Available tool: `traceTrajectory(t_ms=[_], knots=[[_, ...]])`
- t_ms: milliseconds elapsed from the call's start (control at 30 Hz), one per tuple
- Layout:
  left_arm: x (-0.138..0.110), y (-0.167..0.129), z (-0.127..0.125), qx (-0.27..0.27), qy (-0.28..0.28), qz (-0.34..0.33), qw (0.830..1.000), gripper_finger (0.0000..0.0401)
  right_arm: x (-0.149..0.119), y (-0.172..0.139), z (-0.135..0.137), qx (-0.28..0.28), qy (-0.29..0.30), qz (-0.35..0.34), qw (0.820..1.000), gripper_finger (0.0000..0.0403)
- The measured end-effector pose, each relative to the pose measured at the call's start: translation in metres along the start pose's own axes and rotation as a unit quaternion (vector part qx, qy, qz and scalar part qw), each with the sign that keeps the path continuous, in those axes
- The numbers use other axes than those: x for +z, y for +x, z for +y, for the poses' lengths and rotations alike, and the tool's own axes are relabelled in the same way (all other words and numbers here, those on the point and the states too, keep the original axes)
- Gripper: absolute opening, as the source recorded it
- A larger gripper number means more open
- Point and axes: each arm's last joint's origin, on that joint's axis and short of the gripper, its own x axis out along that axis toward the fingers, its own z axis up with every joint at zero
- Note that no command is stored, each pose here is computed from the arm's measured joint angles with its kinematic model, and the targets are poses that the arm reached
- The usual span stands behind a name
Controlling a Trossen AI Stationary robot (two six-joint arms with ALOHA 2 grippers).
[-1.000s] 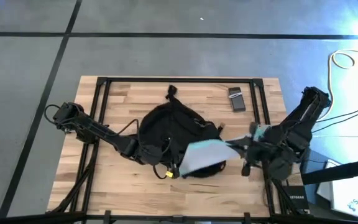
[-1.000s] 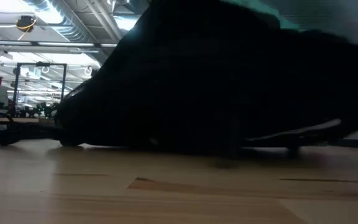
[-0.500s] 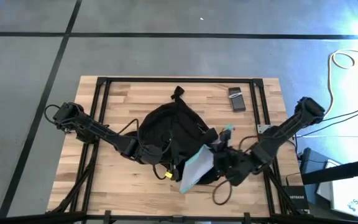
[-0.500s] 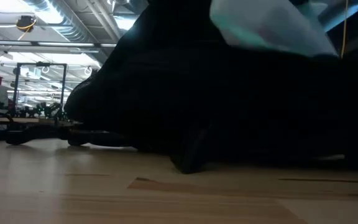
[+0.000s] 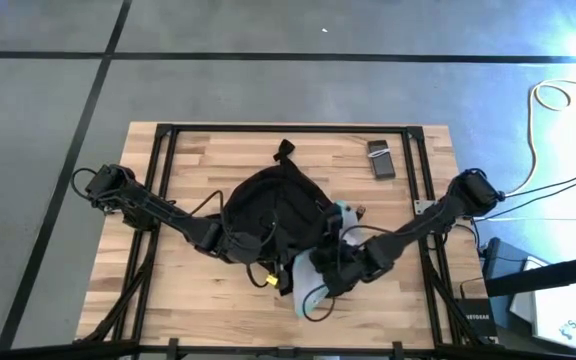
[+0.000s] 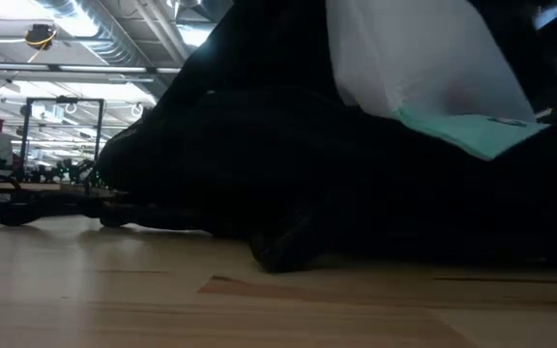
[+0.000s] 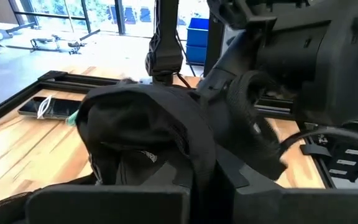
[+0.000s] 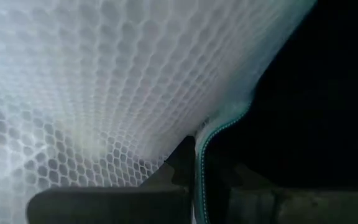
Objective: Unpack backpack
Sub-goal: Put the blue zip bag into the black backpack
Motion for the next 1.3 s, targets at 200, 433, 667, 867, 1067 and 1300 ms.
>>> traceTrajectory(t_ms=[200, 433, 667, 867, 1067, 1300], knots=[[0.002, 0.0, 0.0, -0.001, -0.002, -0.007, 1.0, 0.0006, 0.006, -0.011, -0.016, -0.043, 0.035, -0.034, 0.998, 0.0007], [0.001, 0.0, 0.0, -0.001, 0.009, -0.003, 1.0, 0.0006, 0.01, -0.034, -0.037, -0.018, 0.132, -0.072, 0.989, 0.0109], [-0.001, -0.001, -0.001, -0.006, 0.014, 0.007, 1.0, 0.0006, 0.01, -0.061, -0.04, 0.13, 0.143, -0.096, 0.976, 0.0277], [-0.002, 0.0, 0.0, -0.004, 0.017, 0.012, 1.0, 0.0006, 0.006, -0.095, -0.007, 0.256, 0.081, -0.119, 0.956, 0.0311], [-0.002, 0.0, 0.0, -0.003, 0.016, 0.011, 1.0, 0.0006, -0.001, -0.09, 0.029, 0.248, 0.023, -0.094, 0.964, 0.0221], [-0.002, 0.0, 0.0, -0.001, 0.016, 0.01, 1.0, 0.0006, 0.006, -0.044, 0.055, 0.269, -0.008, -0.07, 0.961, 0.0054]])
